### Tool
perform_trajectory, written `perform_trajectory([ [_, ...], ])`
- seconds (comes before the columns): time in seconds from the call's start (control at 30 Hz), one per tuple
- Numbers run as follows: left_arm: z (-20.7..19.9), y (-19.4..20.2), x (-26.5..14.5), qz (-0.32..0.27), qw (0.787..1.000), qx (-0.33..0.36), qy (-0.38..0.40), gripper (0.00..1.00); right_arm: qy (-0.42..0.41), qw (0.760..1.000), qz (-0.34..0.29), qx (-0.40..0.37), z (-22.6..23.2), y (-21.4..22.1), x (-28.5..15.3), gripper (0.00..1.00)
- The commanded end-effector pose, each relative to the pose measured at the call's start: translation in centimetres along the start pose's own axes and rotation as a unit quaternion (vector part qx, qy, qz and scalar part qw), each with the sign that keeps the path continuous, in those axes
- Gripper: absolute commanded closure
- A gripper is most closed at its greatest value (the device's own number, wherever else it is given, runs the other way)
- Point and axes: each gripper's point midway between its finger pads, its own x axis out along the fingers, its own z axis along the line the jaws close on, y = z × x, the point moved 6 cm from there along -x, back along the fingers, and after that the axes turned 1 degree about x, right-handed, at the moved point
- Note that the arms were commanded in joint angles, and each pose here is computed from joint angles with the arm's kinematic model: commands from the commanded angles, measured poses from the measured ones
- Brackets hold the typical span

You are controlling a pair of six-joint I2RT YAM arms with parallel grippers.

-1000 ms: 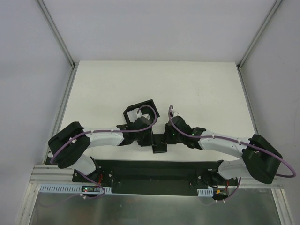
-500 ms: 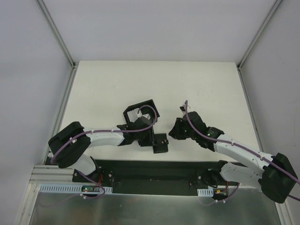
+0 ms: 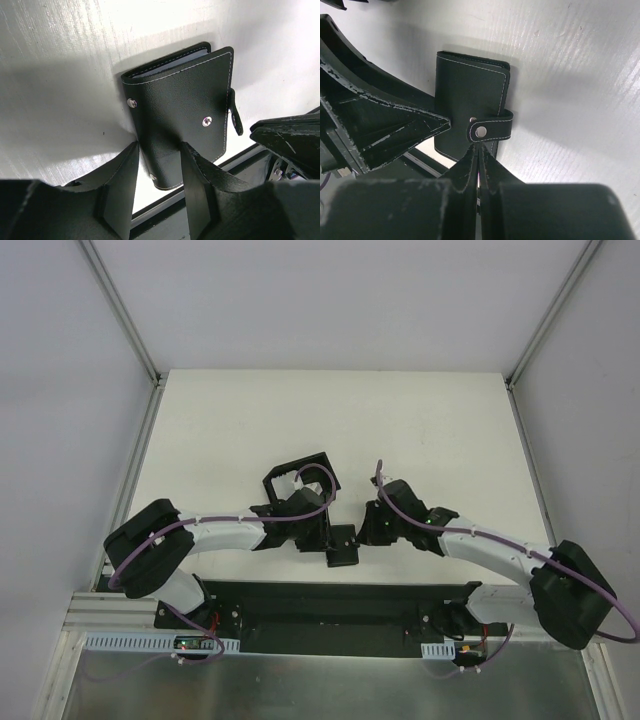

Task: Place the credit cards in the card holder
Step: Close the card holder at the center of the board.

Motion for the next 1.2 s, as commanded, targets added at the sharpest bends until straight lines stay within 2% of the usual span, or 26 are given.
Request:
perform_trajectory([
  [0.0,0.5,0.3,0.1,0.007,1.0,0.013,-0.025,0.62,-0.02,1.0,-0.005,-0.001,1.0,-0.8,0.3,0.99],
  [0.5,0.5,0.3,0.2,0.008,1.0,0.012,-0.025,0.63,-0.034,0.999,0.015,-0.006,1.7,-1.1,1.7,0.99],
  [1.17,0.6,0.2,0.0,0.001,1.0,0.011,-0.025,0.63,-0.016,0.999,-0.037,-0.001,1.0,-2.4,0.3,0.98],
])
